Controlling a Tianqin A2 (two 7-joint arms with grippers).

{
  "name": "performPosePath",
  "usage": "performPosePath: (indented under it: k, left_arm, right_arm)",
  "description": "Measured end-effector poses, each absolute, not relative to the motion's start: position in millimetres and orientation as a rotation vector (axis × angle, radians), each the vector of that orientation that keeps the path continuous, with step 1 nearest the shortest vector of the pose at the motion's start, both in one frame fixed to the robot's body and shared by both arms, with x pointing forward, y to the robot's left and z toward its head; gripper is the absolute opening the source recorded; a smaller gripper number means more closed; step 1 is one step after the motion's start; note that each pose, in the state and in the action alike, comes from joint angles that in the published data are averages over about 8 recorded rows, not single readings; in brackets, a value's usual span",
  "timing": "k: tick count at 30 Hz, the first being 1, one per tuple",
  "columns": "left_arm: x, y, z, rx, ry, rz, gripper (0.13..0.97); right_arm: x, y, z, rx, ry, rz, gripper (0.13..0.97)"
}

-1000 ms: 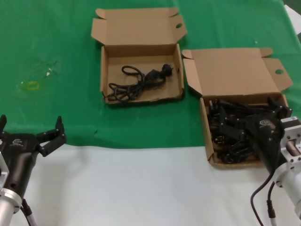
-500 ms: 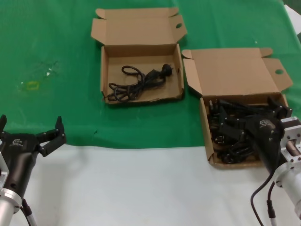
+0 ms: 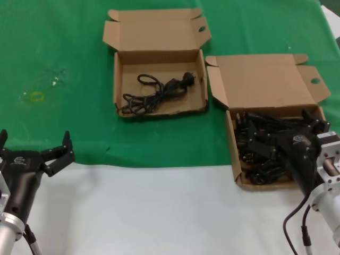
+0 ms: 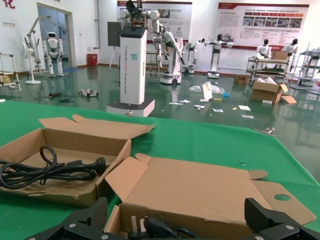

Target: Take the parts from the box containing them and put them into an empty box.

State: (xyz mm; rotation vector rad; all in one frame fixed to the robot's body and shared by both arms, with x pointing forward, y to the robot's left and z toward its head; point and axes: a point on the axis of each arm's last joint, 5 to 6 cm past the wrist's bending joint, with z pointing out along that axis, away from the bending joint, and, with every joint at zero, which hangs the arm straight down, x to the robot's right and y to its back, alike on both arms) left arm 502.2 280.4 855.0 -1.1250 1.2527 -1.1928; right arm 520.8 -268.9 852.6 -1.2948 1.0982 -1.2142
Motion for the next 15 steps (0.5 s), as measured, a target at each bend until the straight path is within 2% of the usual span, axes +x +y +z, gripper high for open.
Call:
performPosePath:
  k: [15]
  left_arm:
    - [502.2, 280.4, 855.0, -1.125, 1.253, -1.193, 0.966]
  right_arm:
    - [520.8, -268.9, 852.6, -1.295, 1.098, -1.214, 0.966]
